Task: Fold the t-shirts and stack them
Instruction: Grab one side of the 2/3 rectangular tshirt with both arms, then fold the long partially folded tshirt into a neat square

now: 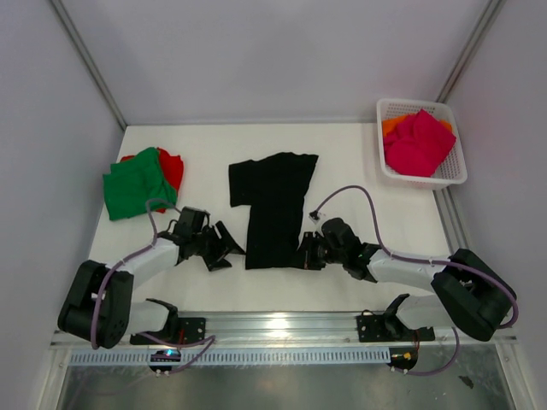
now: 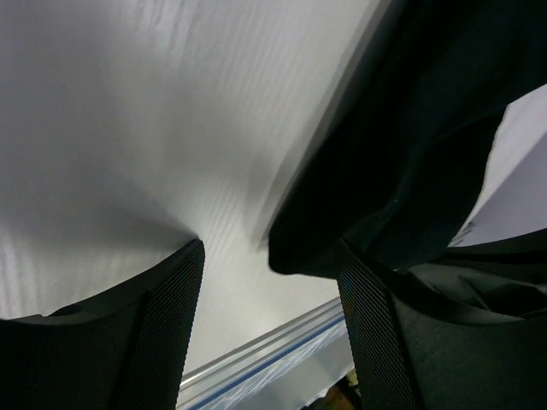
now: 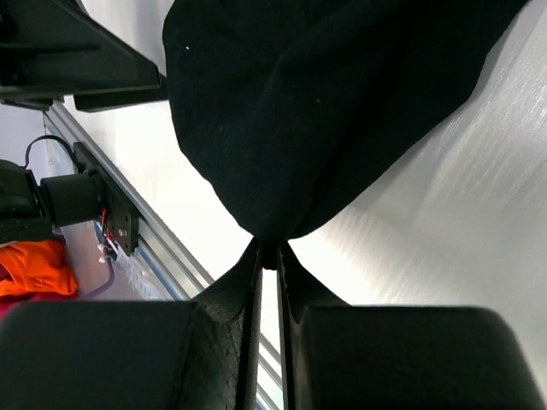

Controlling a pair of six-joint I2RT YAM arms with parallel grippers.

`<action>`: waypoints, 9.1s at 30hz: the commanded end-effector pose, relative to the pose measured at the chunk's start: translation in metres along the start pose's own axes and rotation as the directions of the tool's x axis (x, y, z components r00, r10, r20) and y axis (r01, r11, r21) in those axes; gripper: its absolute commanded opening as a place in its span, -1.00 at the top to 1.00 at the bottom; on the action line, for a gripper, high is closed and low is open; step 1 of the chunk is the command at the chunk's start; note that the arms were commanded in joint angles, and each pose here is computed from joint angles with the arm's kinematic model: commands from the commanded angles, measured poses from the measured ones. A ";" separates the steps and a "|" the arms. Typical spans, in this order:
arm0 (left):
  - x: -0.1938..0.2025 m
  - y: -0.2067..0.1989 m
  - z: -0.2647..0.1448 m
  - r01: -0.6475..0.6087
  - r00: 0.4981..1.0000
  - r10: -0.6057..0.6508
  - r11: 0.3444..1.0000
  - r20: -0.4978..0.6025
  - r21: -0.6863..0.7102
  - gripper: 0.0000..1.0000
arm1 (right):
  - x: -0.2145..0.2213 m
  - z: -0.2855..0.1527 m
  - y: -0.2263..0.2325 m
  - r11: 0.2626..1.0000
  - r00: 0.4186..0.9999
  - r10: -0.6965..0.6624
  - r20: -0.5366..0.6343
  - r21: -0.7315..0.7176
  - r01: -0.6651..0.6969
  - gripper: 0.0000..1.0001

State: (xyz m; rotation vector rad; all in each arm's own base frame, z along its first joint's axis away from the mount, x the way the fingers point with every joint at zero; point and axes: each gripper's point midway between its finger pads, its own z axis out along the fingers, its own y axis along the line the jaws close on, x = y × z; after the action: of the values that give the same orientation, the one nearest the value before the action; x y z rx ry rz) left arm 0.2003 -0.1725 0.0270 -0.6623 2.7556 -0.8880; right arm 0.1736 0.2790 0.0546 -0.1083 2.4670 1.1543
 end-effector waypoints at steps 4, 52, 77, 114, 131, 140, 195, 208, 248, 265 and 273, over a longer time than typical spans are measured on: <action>-0.024 -0.005 0.024 0.027 0.993 -0.032 0.999 0.112 0.044 -0.32 | -0.014 -0.003 0.017 0.998 0.998 -0.039 0.039 -0.040 0.041 0.94; 0.023 0.000 0.017 -0.112 0.993 0.094 0.952 -0.077 -0.286 0.81 | -0.020 0.006 0.012 0.999 0.999 -0.033 0.037 0.004 0.033 0.94; -0.062 -0.108 -0.005 -0.295 0.948 0.318 0.898 0.019 -0.327 0.80 | -0.131 -0.025 0.055 0.983 0.967 -0.181 0.178 0.001 0.184 0.94; -0.254 -0.211 -0.023 -0.173 0.978 0.172 0.985 0.122 -0.001 0.68 | -0.364 0.000 0.006 0.981 0.925 -0.178 0.336 0.136 0.140 0.94; -0.201 -0.135 0.008 -0.169 0.985 0.163 0.979 -0.053 -0.115 0.73 | -0.439 0.015 -0.007 0.984 0.898 -0.163 0.408 0.138 0.116 0.93; -0.131 -0.103 0.030 -0.185 0.976 0.165 0.973 -0.141 -0.138 0.74 | -0.480 0.022 -0.040 0.997 0.862 -0.023 0.507 0.077 -0.018 0.92; -0.167 -0.208 -0.089 -0.432 0.790 0.568 0.783 0.230 -0.447 0.11 | -0.342 -0.006 -0.060 0.985 0.944 -0.141 0.298 0.143 0.102 -0.10; -0.175 -0.224 -0.160 -0.340 0.731 0.509 0.850 0.455 -0.403 0.02 | -0.339 0.008 -0.075 0.987 0.948 -0.121 0.294 0.140 0.082 -0.10; -0.098 -0.166 -0.161 -0.411 0.758 0.445 0.894 0.477 -0.179 0.00 | -0.273 0.059 -0.110 0.999 0.966 0.046 0.256 -0.013 -0.044 -0.10; -0.105 -0.154 -0.146 -0.436 0.747 0.505 0.863 0.431 -0.256 -0.01 | -0.122 0.010 -0.029 0.999 0.993 0.002 0.116 -0.042 0.003 -0.10; -0.106 -0.153 -0.123 -0.449 0.771 0.520 0.854 0.369 -0.264 -0.01 | -0.100 0.000 -0.012 0.999 0.994 -0.039 0.105 -0.005 0.039 -0.10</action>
State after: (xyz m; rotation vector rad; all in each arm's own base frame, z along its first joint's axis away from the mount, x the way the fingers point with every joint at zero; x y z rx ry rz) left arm 0.3113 -0.1664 0.2149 -0.1461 2.4232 -0.3363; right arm 0.2672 0.2708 0.0904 -0.1330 2.3414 1.1901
